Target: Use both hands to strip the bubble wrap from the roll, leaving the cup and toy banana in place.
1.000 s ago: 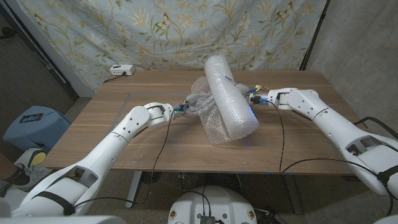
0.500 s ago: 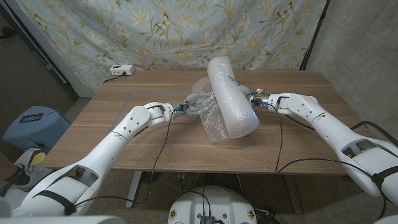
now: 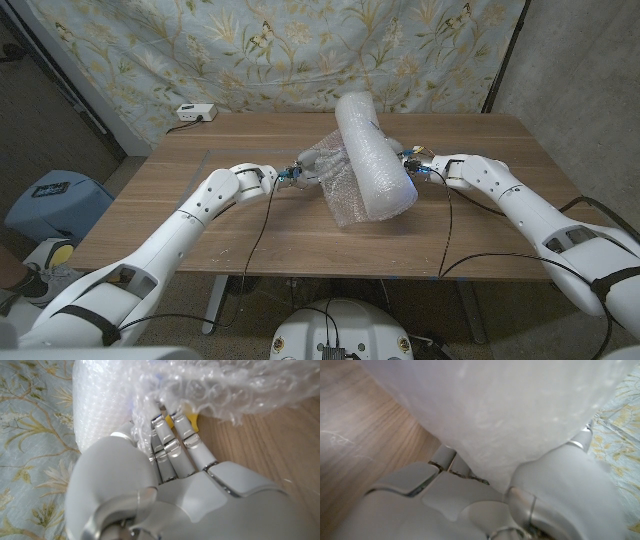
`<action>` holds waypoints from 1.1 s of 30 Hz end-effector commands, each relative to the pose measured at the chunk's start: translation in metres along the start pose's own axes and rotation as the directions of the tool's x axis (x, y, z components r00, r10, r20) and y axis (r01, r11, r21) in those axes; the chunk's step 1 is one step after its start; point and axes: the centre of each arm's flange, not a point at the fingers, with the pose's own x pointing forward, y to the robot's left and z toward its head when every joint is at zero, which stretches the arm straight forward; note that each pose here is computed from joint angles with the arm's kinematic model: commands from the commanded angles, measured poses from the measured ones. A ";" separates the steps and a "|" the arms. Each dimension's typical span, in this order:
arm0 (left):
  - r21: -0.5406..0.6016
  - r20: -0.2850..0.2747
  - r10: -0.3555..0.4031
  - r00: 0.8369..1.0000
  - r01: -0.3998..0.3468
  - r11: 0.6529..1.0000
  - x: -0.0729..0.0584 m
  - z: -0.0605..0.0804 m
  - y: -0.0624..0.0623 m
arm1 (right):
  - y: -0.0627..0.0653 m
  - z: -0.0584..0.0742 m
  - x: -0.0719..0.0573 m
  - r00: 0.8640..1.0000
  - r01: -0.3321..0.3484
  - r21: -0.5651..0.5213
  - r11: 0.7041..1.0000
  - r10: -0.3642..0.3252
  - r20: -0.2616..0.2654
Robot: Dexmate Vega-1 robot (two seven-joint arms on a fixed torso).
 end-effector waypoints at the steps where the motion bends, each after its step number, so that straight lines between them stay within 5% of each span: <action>1: 0.021 -0.007 0.008 1.000 -0.008 1.000 -0.001 0.006 0.002 | -0.002 -0.004 0.001 0.999 -0.031 0.027 0.999 0.031 0.009; 33: 0.023 -0.014 0.014 1.000 -0.013 1.000 -0.011 0.008 0.006 | -0.002 -0.010 0.002 0.997 -0.079 0.080 0.994 0.078 0.011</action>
